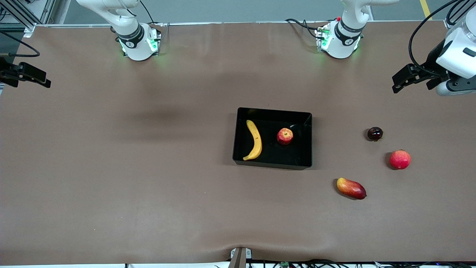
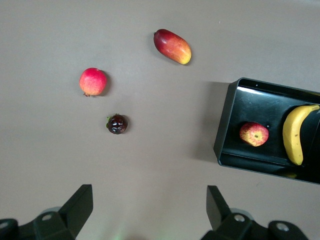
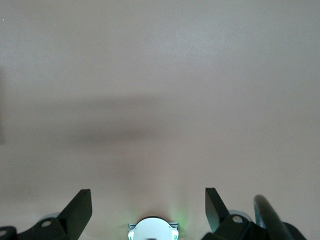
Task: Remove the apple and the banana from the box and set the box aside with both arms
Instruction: 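Reach the left gripper toward the red-yellow apple in the black tray, then lower the left gripper and close it on the red-yellow apple, then carry the apple out of the tray and set it beside the red apple, then move the open left gripper back over the banana in the tray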
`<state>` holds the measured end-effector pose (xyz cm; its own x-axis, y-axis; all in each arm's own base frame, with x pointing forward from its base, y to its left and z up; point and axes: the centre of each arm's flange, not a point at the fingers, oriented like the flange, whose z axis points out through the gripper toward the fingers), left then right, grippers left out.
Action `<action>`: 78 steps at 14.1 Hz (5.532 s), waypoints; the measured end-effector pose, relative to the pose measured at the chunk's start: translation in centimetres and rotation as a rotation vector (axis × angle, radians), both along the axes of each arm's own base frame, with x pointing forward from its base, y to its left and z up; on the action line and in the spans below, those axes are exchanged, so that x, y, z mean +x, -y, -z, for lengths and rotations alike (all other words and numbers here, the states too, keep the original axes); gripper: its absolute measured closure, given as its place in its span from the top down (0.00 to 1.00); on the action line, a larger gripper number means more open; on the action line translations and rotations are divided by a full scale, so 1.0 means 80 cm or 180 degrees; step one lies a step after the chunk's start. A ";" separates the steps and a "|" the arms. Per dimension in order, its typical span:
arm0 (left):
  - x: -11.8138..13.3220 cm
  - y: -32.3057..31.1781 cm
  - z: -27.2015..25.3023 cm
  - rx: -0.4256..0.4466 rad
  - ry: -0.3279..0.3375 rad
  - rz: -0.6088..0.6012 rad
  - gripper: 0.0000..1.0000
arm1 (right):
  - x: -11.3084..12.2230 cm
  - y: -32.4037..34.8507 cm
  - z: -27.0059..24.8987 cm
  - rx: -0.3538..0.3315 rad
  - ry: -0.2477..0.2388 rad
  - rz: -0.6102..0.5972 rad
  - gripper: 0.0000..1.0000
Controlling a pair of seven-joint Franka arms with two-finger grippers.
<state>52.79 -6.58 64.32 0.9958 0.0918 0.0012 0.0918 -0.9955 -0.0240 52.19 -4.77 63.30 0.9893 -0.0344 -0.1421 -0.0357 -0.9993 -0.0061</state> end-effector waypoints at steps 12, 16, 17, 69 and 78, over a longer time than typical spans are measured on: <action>0.036 0.101 0.094 0.0102 -0.0371 -0.0102 1.00 | 0.006 0.003 0.012 0.0001 -0.0055 0.0017 1.00; 0.031 0.263 0.208 0.0161 -0.0330 -0.0460 1.00 | 0.010 0.004 0.018 0.0001 -0.0079 0.0023 1.00; 0.027 0.295 0.244 0.0184 -0.0341 -0.0554 1.00 | 0.010 0.004 0.018 0.0001 -0.0078 0.0024 1.00; 0.201 -0.143 0.485 0.0406 0.0044 0.0076 0.99 | 0.040 -0.002 0.091 0.0138 -0.0491 0.0032 1.00; 0.143 0.088 0.287 0.0264 0.0011 0.0019 1.00 | 0.043 -0.004 0.098 0.0128 -0.0530 0.0098 1.00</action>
<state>64.26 -13.62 41.39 0.9963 0.0853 0.0121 0.0862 -0.9906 -0.1062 55.62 -4.48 55.43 0.9505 -0.0553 -0.3058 -0.0701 -0.9968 -0.0375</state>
